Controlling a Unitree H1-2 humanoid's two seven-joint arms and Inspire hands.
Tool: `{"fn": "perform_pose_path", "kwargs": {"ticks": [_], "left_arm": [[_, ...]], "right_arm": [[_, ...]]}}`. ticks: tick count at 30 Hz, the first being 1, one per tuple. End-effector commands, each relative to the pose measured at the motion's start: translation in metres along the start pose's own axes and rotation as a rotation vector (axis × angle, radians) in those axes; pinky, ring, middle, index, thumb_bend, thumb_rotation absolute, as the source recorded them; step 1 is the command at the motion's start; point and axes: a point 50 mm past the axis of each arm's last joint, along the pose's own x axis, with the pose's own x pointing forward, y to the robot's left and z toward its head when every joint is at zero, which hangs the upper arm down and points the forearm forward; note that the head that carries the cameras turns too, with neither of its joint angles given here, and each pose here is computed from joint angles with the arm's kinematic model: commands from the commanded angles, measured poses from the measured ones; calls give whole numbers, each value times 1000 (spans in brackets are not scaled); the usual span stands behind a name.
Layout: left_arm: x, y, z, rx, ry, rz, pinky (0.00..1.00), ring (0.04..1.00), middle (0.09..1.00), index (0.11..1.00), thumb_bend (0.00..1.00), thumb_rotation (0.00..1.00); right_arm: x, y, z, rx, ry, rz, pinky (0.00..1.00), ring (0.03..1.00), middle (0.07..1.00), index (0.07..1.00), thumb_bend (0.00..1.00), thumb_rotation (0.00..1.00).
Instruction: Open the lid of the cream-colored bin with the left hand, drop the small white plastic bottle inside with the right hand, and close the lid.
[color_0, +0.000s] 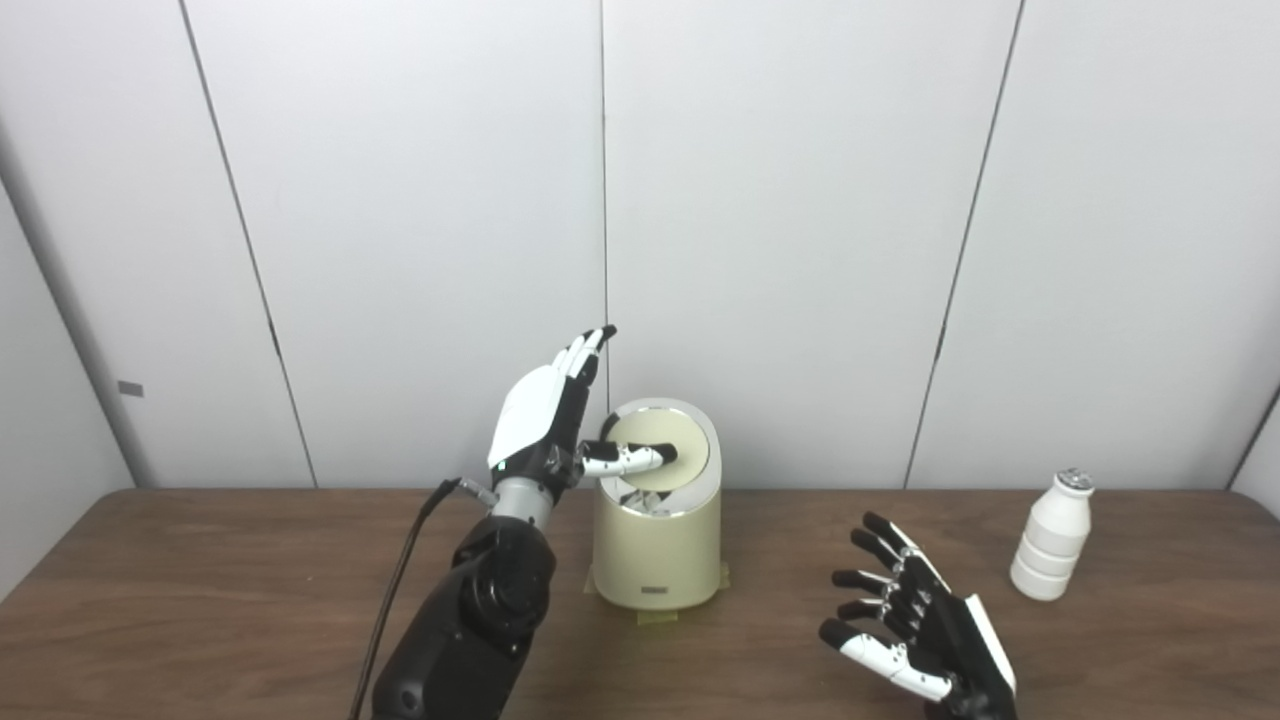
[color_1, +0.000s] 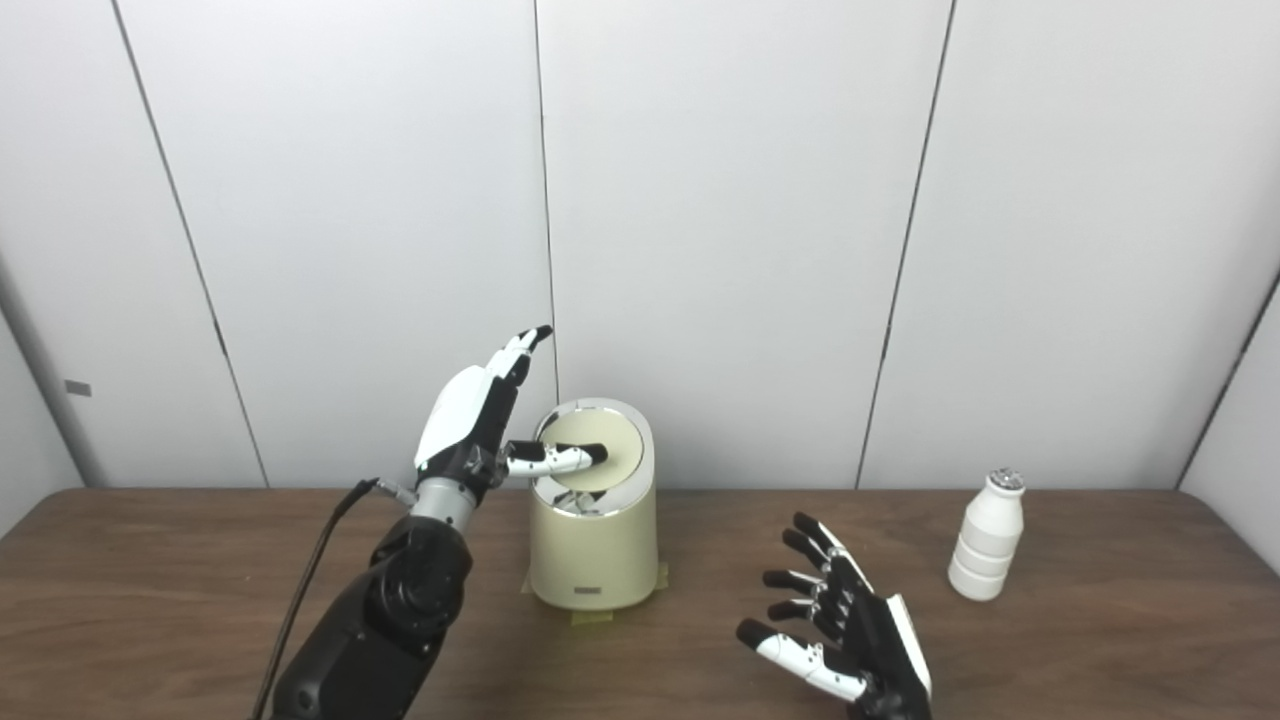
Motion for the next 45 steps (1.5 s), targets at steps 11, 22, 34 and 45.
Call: {"fn": "perform_pose_path", "kwargs": {"ticks": [11, 22, 34, 45], "left_arm": [[21, 30, 20, 107, -107, 50, 976, 1000, 1000, 1000, 843, 93], [23, 22, 28, 327, -55, 0, 915, 1000, 1000, 1000, 912, 80], [27, 14, 27, 611, -69, -153, 960, 1000, 1000, 1000, 975, 137], [24, 26, 34, 639, -94, -126, 955, 1000, 1000, 1000, 974, 150]], "right_arm": [[11, 4, 21, -10, -98, 7, 536, 683, 864, 876, 822, 285], [11, 5, 21, -13, -100, 10, 550, 691, 862, 877, 818, 282], [10, 8, 22, -5, -99, 11, 542, 686, 861, 876, 827, 292], [10, 8, 22, -7, -95, 10, 542, 683, 862, 876, 836, 292]]}}
